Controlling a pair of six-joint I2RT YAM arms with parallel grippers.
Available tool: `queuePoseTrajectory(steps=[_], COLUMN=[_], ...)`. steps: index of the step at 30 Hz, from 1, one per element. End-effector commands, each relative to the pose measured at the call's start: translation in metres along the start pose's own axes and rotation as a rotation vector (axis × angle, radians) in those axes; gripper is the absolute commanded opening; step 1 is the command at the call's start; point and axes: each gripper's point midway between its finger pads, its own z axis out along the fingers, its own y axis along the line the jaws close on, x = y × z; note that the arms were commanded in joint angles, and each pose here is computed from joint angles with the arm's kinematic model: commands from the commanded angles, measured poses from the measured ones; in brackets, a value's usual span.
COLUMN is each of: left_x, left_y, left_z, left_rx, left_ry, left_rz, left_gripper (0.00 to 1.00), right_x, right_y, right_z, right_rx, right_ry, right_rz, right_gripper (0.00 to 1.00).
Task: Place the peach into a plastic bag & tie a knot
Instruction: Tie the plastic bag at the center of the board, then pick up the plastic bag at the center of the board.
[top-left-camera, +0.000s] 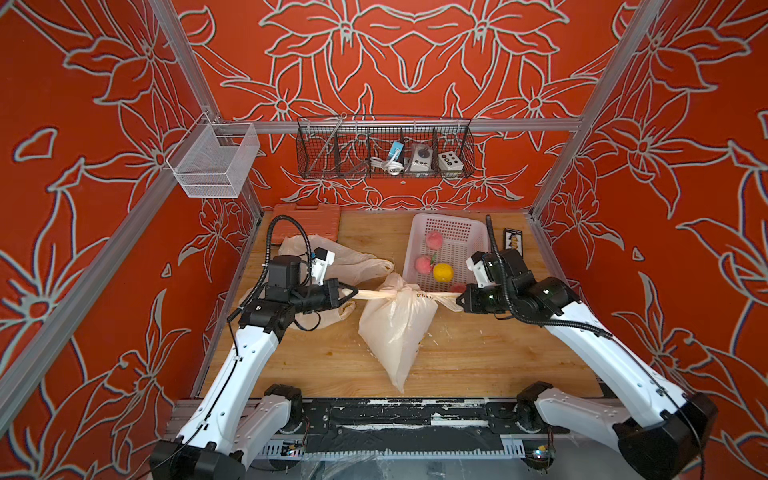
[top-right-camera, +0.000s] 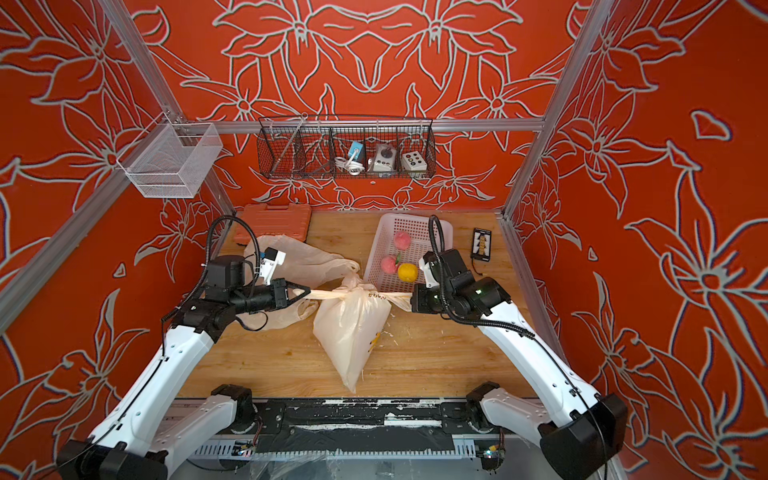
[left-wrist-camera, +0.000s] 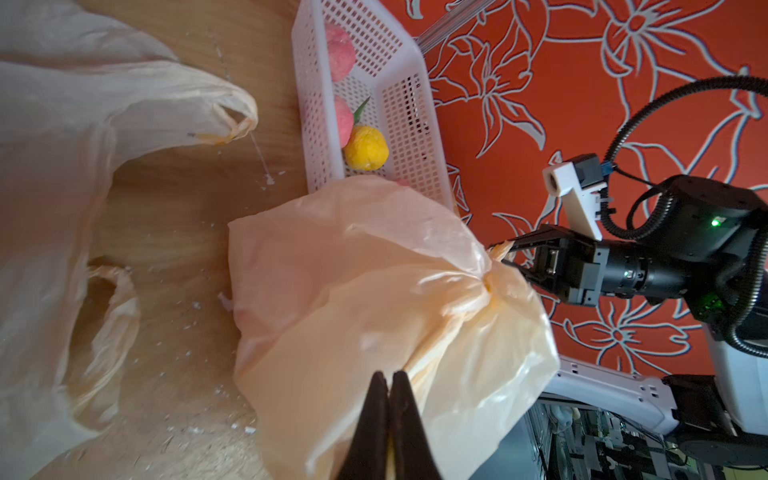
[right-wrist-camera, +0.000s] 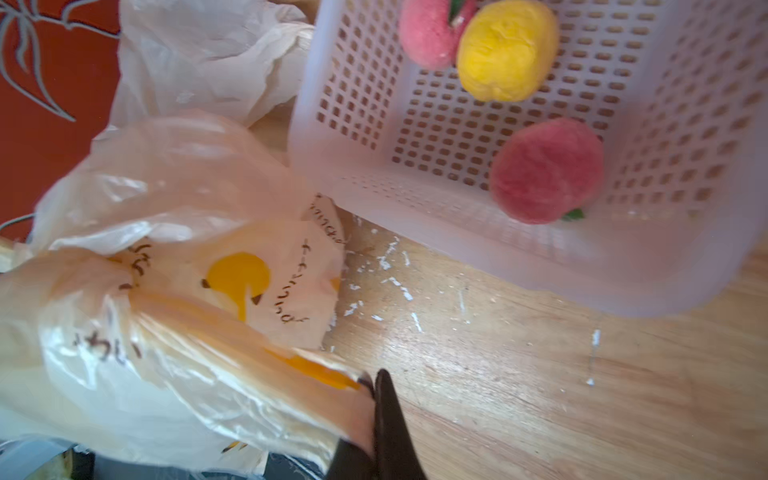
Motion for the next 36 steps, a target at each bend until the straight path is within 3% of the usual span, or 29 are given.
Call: queuePoseTrajectory(steps=[1, 8, 11, 13, 15, 18, 22, 28, 32, 34, 36], left_x=[-0.001, -0.003, -0.009, -0.008, -0.003, 0.001, -0.004, -0.009, -0.011, -0.015, -0.027], left_y=[0.078, 0.074, 0.033, -0.008, -0.031, -0.036, -0.049, -0.062, -0.066, -0.067, -0.062], left_z=[-0.012, -0.012, -0.005, 0.0, 0.007, 0.015, 0.015, 0.014, 0.009, 0.003, -0.009], left_rx=[-0.289, -0.276, -0.096, 0.011, 0.038, 0.052, 0.098, 0.135, 0.118, 0.081, 0.006], left_ry=[-0.082, -0.088, -0.068, -0.039, -0.008, 0.012, -0.007, -0.016, -0.007, -0.017, -0.052], left_rz=[-0.101, -0.081, -0.055, 0.024, 0.085, 0.083, 0.1, 0.125, 0.14, 0.157, 0.148], left_gripper=[0.0, 0.0, 0.0, 0.0, 0.0, 0.0, 0.0, 0.09, 0.26, 0.39, 0.47], right_x=[0.048, 0.044, 0.028, 0.017, 0.008, 0.0, 0.002, 0.012, 0.025, 0.028, 0.035], right_y=[-0.113, -0.109, -0.065, -0.04, -0.029, -0.011, 0.064, 0.128, 0.136, 0.127, 0.125], right_z=[-0.012, 0.002, 0.0, -0.026, -0.055, -0.078, -0.06, 0.011, 0.059, 0.08, 0.092], right_rx=[0.496, 0.453, 0.25, 0.219, 0.263, 0.298, 0.113, -0.035, -0.076, -0.04, -0.06], right_ry=[0.132, 0.14, 0.116, 0.088, 0.078, 0.097, 0.093, 0.137, 0.204, 0.216, 0.247], right_rz=[0.109, 0.087, 0.015, -0.07, -0.172, -0.293, -0.38, -0.409, -0.379, -0.38, -0.382], right_gripper=[0.0, 0.0, 0.02, 0.36, 0.57, 0.72, 0.87, 0.88, 0.83, 0.74, 0.53])
